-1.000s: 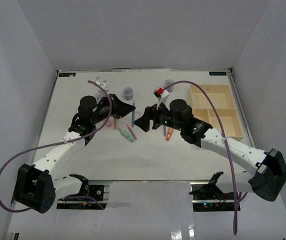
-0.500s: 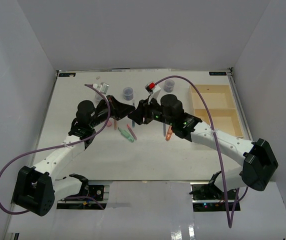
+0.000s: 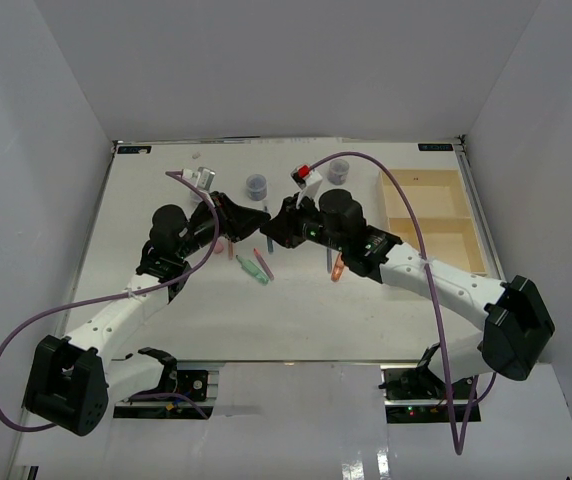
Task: Sort the stationery into containers
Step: Place the pen in the storage box, then pick up the pen from the center of the board.
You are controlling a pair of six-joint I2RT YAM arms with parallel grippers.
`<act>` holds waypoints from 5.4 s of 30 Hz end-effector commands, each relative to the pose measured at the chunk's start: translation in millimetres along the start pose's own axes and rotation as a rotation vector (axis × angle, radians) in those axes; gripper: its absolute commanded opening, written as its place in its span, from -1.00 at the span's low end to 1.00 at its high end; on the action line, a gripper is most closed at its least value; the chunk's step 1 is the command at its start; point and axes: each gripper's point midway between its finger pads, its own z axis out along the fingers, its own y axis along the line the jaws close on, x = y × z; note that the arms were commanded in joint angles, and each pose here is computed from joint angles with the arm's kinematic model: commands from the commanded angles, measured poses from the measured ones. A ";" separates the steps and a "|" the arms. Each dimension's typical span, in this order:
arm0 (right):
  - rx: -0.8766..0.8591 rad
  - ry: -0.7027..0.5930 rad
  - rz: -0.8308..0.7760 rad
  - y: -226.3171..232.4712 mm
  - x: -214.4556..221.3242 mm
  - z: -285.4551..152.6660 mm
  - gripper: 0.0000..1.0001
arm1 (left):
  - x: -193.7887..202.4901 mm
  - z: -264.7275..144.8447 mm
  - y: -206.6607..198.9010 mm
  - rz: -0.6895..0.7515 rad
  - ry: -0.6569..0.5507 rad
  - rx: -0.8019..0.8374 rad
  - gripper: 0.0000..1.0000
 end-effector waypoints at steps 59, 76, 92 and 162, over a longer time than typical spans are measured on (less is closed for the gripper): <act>1.271 0.309 -0.053 -311.0 12.6 -270.9 0.68 | -36.8 -43.7 117.8 0.300 0.103 -0.776 0.96; 0.763 0.250 -0.058 -183.5 30.1 -102.6 0.66 | -30.6 -44.9 127.9 0.266 0.123 -0.822 0.96; 0.778 0.388 0.061 -206.7 110.4 -44.0 -0.04 | -29.4 -43.4 125.9 0.264 0.127 -0.806 0.96; -0.035 -0.376 -0.109 4.8 -21.2 -88.5 -0.85 | 18.8 18.0 -57.5 -0.018 0.110 -0.007 0.79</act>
